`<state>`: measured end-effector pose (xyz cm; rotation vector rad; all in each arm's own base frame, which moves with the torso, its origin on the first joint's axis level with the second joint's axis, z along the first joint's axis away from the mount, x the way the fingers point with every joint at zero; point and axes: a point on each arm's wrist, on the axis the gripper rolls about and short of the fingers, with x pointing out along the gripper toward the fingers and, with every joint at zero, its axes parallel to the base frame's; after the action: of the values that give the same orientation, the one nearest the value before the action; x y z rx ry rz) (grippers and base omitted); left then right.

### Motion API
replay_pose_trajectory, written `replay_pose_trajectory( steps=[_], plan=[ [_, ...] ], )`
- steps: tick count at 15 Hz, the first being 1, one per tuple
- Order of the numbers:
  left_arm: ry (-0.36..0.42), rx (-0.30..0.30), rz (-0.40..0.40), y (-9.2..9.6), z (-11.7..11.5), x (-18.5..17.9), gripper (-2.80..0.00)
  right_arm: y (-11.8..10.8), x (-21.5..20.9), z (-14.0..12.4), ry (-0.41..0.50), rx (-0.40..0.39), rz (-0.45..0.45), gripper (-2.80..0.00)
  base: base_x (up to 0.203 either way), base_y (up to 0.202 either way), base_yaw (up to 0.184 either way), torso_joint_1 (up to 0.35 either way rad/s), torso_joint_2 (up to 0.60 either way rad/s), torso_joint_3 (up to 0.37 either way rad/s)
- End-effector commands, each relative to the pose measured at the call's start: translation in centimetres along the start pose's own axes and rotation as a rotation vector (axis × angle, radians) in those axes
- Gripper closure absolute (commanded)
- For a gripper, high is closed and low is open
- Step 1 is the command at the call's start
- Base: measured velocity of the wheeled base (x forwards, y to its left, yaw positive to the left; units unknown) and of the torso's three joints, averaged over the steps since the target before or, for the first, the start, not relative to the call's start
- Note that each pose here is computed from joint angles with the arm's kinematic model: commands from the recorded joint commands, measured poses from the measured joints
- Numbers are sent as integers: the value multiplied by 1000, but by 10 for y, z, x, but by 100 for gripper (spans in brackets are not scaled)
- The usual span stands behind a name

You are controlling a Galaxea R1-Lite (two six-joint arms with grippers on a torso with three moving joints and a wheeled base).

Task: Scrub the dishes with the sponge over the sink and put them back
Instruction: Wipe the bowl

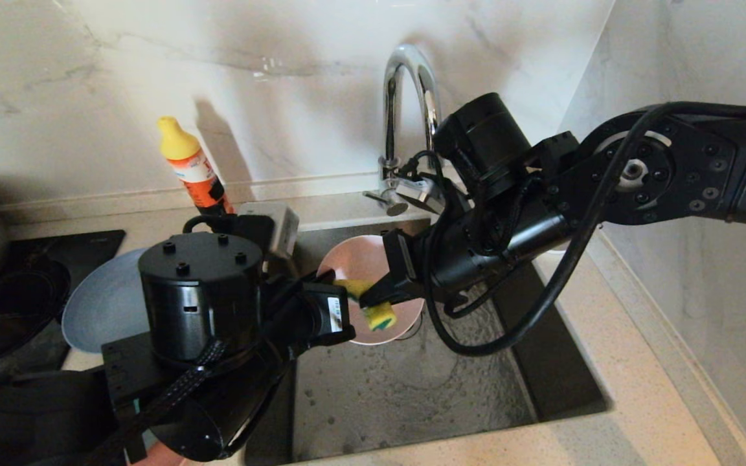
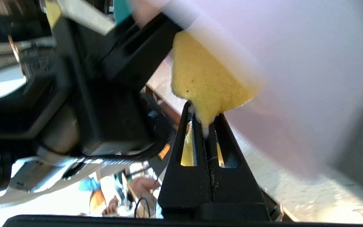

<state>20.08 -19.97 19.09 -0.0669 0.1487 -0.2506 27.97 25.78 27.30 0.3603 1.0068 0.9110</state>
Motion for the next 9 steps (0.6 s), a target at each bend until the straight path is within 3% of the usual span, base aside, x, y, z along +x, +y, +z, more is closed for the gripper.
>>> replay_pose_trajectory(
  steps=[1, 4, 9],
  plan=[
    [-16, -10, 2, 1, 0, 0, 0, -4, -7, 5, -21, 10, -5, 0, 0, 0, 0, 0, 0, 0],
    [-14, -11, 3, 1, -2, 1, 0, -3, -27, 7, -57, 14, -8, 0, 0, 0, 0, 0, 0, 0],
    [-12, -9, 5, 1, -3, 1, 0, -2, -55, 0, -44, 47, -37, 0, 0, 0, 0, 0, 0, 0]
  ],
)
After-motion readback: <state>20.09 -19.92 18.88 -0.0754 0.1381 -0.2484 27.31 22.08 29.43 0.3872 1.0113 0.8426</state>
